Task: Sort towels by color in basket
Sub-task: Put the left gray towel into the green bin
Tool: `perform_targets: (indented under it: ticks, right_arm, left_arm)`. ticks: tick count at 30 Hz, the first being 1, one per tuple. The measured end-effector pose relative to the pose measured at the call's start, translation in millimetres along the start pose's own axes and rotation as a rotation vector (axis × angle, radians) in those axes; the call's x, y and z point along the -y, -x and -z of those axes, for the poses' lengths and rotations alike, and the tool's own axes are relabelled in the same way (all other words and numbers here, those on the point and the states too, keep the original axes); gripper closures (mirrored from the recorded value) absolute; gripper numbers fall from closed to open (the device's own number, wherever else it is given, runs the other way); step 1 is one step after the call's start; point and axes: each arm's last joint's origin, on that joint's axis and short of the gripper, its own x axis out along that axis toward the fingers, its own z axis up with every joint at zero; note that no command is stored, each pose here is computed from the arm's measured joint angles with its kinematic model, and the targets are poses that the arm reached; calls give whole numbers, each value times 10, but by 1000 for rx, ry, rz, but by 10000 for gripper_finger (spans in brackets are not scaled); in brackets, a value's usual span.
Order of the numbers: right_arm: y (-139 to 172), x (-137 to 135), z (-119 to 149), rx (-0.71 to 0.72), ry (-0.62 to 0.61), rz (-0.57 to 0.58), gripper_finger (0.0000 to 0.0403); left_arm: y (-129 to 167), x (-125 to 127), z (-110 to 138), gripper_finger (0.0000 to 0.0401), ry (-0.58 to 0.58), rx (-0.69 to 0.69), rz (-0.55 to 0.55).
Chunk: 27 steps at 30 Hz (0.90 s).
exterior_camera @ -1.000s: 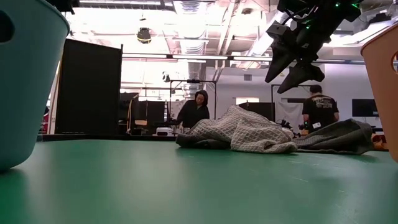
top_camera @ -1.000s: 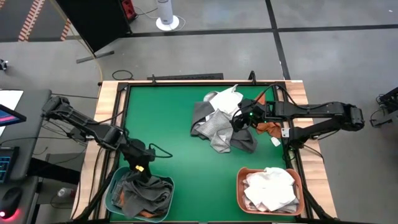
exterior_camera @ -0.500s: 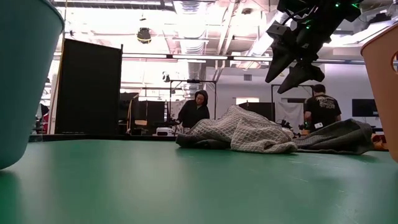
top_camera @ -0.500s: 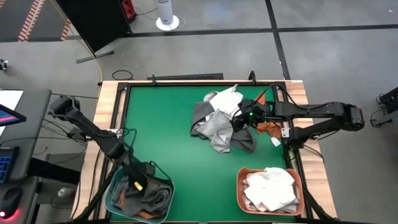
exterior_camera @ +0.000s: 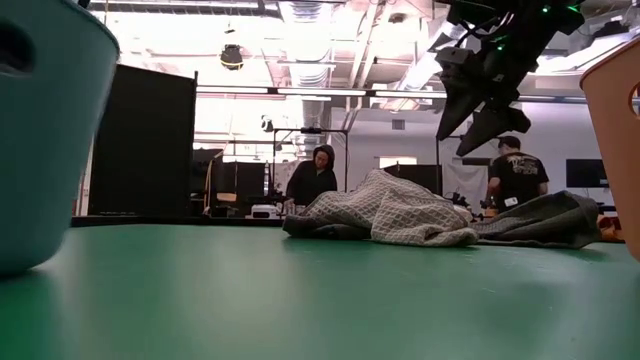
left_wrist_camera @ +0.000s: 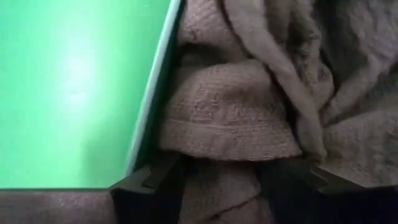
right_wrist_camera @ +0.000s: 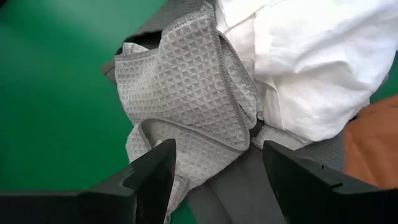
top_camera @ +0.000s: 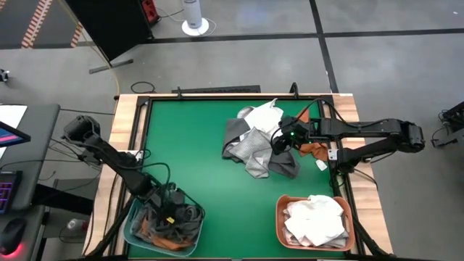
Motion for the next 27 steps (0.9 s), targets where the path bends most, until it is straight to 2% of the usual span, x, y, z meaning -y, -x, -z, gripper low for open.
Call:
perform_targets:
  ticks: [3,10,15,21,27]
  right_arm:
    - [0,0,0,0,0,0,133]
    - [0,-2,-2,2,2,-2,133]
    - [0,-5,-5,6,1,-6,133]
    - [0,-5,-6,7,1,-6,133]
    - [1,-7,-8,8,0,-7,133]
  left_arm:
    - [200,46,-64,221,-59,-13,-36]
    - [634,169,-183,221,-168,-22,-24]
    - [839,219,-250,221,-228,48,-18]
    - [784,252,-281,221,-257,54,-9]
    - [579,401,-349,221,-366,72,68]
